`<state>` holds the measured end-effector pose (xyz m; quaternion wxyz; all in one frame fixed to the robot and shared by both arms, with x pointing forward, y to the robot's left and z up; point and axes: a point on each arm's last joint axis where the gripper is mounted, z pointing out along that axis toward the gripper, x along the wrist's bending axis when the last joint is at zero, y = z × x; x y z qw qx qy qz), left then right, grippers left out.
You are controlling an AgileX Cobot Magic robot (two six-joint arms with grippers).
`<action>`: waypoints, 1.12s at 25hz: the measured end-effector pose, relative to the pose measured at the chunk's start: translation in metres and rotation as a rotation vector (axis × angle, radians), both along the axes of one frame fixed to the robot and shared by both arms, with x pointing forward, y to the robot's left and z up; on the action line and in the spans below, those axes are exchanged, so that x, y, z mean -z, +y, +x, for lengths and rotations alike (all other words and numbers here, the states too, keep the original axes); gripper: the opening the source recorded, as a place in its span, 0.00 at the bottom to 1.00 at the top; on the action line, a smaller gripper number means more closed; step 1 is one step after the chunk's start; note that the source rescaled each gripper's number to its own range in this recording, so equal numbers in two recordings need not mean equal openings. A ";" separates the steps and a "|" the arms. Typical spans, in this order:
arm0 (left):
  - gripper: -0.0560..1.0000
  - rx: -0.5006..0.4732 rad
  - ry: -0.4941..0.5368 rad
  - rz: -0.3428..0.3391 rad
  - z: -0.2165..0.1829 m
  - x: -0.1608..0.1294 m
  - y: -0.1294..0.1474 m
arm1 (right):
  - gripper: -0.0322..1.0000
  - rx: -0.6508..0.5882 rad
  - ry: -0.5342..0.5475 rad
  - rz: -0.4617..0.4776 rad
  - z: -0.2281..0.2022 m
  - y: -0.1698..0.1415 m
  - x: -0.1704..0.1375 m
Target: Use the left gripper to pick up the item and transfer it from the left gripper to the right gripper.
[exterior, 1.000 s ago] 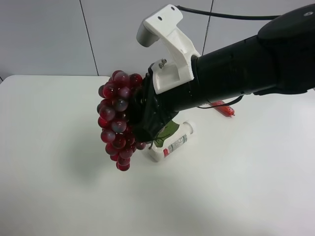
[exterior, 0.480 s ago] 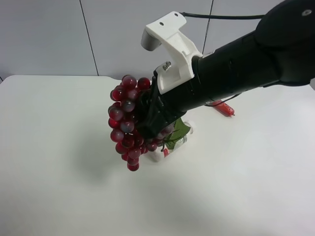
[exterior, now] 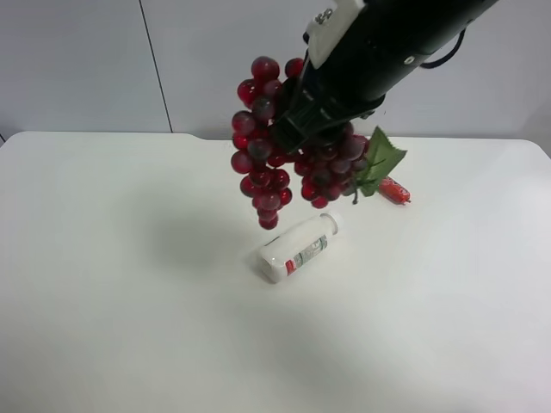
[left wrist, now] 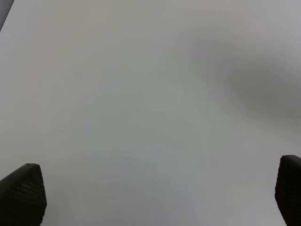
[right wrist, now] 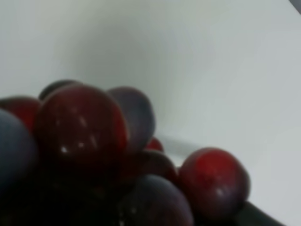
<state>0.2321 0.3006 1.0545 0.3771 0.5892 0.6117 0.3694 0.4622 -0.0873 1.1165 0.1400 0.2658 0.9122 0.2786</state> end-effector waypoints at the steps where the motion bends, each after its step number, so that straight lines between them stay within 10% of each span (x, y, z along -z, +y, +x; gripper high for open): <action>1: 1.00 0.000 0.000 0.000 0.000 0.000 0.000 | 0.05 0.018 0.016 -0.023 -0.001 -0.002 -0.002; 28: 1.00 0.000 0.000 0.000 0.000 0.000 0.000 | 0.05 0.706 0.252 -0.060 0.058 -0.180 0.002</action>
